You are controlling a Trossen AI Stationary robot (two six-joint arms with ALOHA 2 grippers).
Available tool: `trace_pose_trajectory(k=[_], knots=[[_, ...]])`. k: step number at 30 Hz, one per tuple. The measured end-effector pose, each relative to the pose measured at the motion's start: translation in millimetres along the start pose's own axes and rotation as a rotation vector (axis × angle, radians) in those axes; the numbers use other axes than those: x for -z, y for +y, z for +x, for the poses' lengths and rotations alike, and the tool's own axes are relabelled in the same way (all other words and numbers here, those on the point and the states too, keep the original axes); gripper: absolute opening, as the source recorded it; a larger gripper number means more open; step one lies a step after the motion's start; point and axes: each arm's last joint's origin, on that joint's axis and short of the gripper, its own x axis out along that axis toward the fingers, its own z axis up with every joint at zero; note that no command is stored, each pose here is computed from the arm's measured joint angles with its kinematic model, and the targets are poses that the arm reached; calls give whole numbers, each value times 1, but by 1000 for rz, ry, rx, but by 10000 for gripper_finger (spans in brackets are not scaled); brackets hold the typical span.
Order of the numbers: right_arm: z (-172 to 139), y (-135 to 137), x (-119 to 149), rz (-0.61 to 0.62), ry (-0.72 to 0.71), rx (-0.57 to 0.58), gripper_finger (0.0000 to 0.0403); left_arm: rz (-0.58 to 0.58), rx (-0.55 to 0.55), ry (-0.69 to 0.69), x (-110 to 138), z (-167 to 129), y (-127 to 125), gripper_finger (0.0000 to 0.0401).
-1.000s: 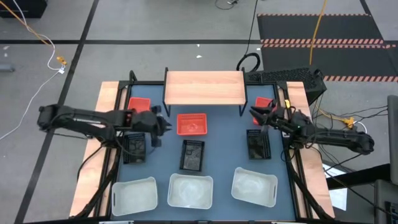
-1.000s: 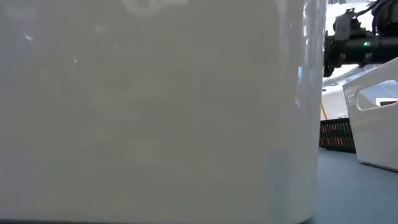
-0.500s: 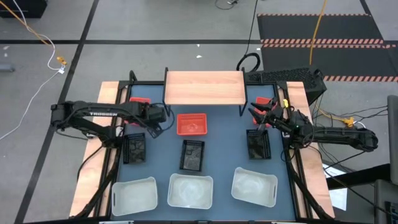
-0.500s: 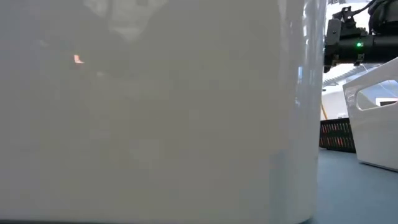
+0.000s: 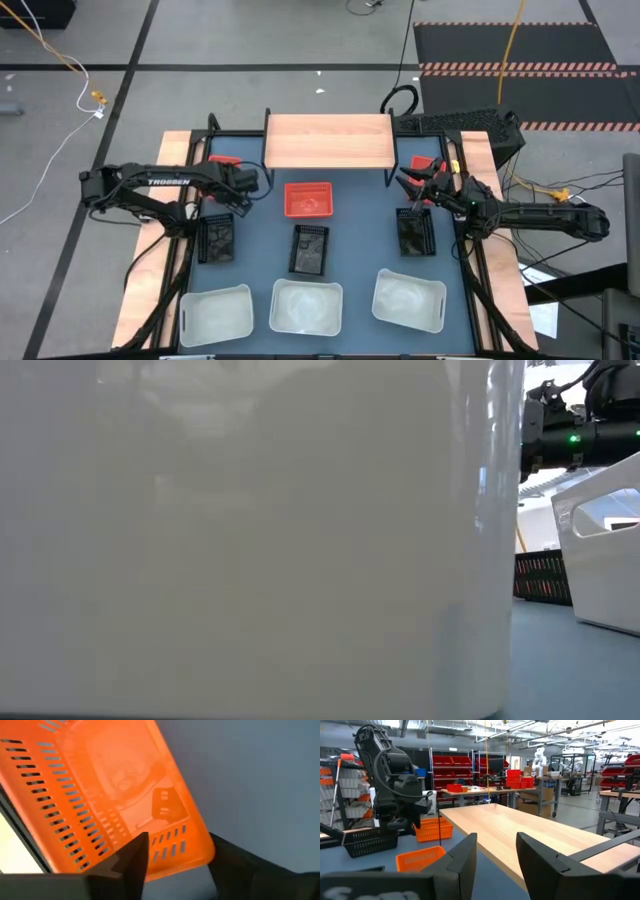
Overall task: Stack baskets on shelf by color
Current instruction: Put the left orange bin on the shelf
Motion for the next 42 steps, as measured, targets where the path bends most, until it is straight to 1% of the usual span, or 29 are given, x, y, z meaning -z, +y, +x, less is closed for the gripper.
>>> trace_pose_trajectory(k=[3, 7, 10, 13, 16, 19, 23, 27, 30, 34, 38, 42], knots=[[0, 0, 0, -17, 0, 0, 134, 30, 43, 19, -1, -2, -1, 120], [0, 0, 0, -24, 1, 0, 134, 64, 66, 26, -1, -3, -2, 57], [0, 0, 1, -29, 7, -1, 134, 58, 66, 21, -1, -4, -1, 21], [0, 0, 1, -38, 12, -1, 134, 45, 68, 17, -2, -11, 0, 21], [0, 0, 1, -49, 14, -1, 134, 46, 82, 9, -5, -30, 1, 34], [0, 0, 1, -49, 15, 0, 134, 60, 71, -38, -11, -59, 4, 35], [0, 0, 2, -49, 16, 0, 134, 59, 72, -121, -21, -107, 12, 17], [0, 0, 2, -53, 20, 0, 134, 43, 119, -266, -30, -160, 23, 14], [0, 0, 2, -54, 22, 0, 134, 12, 176, -404, -34, -199, 33, 16], [0, 0, 2, -57, 20, 1, 134, -36, 216, -552, -43, -241, 42, 12], [0, 0, 0, -54, 4, 4, 134, 15, 227, -626, -63, -267, 35, 10], [0, 0, -1, -49, -14, 5, 134, 106, 196, -632, -97, -272, 11, 12]])
